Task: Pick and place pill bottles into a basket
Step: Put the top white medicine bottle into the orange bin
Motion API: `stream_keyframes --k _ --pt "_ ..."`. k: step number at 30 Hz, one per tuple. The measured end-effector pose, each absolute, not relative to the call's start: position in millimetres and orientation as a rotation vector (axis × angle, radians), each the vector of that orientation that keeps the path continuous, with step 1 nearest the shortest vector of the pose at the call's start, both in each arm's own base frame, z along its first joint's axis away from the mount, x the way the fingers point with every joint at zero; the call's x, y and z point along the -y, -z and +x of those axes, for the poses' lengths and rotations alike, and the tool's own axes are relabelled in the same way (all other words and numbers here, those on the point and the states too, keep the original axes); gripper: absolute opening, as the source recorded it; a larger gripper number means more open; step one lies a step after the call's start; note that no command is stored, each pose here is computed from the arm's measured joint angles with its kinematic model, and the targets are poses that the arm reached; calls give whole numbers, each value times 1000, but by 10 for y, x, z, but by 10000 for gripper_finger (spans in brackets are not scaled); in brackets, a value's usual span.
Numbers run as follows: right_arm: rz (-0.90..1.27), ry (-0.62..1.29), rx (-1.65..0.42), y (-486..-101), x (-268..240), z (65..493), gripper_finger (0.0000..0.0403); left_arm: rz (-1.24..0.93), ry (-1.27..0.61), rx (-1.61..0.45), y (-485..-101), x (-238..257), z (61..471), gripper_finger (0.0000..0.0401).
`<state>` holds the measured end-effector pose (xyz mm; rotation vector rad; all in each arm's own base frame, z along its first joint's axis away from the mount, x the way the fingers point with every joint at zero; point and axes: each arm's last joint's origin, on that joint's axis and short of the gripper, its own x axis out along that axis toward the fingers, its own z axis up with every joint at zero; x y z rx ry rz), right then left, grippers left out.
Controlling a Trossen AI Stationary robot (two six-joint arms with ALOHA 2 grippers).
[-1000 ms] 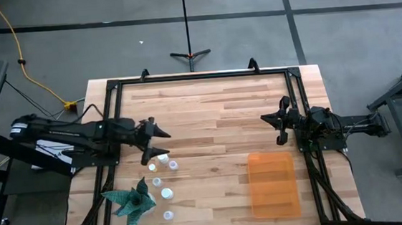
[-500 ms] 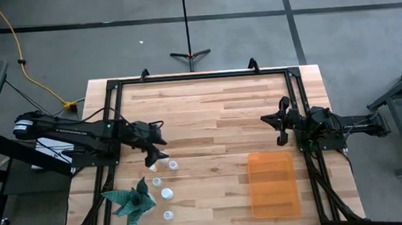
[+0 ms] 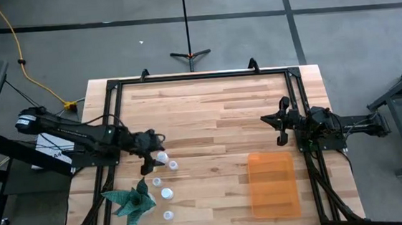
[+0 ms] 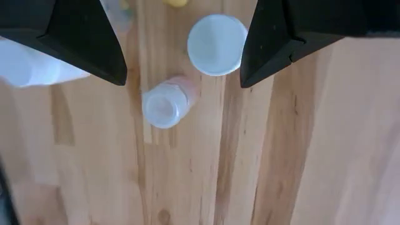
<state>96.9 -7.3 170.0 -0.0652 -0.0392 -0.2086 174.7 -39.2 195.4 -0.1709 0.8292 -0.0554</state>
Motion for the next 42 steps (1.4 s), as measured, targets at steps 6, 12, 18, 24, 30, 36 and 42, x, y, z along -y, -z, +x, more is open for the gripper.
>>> stream_keyframes --k 6,12,18,24,30,36,42 --pt "-67 209 39 -1700 73 969 12 -128 -14 -846 -1931 434 1709 347" --pt "-65 209 39 -1700 73 969 12 -112 -83 -915 -1848 413 1699 346" --pt "-66 209 29 -1692 73 976 12 -124 -82 -952 -1791 421 1713 346" --pt "-66 208 27 -1691 73 978 12 -130 -89 -951 -1763 431 1753 346" --pt "-67 208 27 -1691 73 978 12 -155 -98 -953 -1724 446 1804 346" --pt "-67 209 27 -1691 73 978 12 -145 -106 -989 -1662 452 1824 346" --pt "-67 208 28 -1691 73 978 12 -137 -105 -996 -1646 455 1833 316"
